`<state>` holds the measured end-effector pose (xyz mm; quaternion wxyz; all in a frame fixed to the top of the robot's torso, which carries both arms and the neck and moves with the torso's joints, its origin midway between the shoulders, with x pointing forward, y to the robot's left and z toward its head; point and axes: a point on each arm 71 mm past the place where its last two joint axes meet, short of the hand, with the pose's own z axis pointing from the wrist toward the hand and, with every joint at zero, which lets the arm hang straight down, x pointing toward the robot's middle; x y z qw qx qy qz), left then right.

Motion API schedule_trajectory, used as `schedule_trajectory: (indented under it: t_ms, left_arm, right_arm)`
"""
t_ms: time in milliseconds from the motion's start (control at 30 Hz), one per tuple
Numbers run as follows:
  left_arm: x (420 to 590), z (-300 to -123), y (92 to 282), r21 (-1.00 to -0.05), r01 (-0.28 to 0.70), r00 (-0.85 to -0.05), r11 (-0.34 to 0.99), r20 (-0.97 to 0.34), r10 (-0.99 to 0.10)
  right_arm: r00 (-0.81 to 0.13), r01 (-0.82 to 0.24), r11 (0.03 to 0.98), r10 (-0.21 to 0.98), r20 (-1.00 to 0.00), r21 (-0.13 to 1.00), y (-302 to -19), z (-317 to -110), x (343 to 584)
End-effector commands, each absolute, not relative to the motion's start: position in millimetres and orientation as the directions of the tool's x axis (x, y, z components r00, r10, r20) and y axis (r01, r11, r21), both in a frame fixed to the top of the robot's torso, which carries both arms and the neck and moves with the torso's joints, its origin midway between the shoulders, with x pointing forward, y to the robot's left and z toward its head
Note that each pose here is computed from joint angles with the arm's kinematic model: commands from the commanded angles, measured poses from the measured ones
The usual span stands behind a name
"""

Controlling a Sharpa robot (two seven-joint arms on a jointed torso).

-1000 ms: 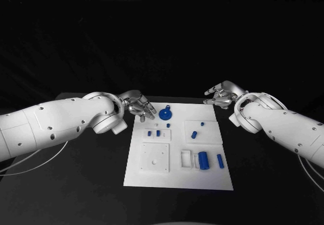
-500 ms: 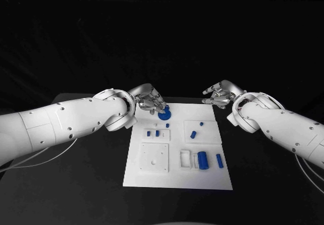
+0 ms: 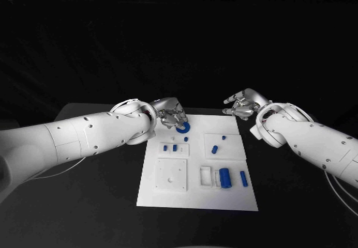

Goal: Assemble the parts on the task board

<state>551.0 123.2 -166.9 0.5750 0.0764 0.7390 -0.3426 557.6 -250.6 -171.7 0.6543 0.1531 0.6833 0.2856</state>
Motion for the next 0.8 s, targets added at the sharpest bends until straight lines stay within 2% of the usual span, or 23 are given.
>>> schedule_trajectory:
  t_ms: [33,267,800]
  left_arm:
    - [546.4,-172.3,114.2,-0.276,0.603,-0.285,0.748,-0.951,-0.120]
    - [543.5,-180.9,105.7,-0.217,0.633,-0.270,0.743,-0.961,-0.051]
    - [546.2,-191.7,99.1,-0.210,0.631,-0.265,0.747,-0.963,-0.048]
  right_arm:
    - [-0.093,-0.181,0.783,0.588,-0.803,0.595,-247.9,-170.6,557.2]
    - [-0.096,-0.187,0.780,0.590,-0.802,0.597,-244.8,-170.5,557.2]
    - [-0.100,-0.192,0.777,0.592,-0.800,0.599,-241.3,-170.3,556.9]
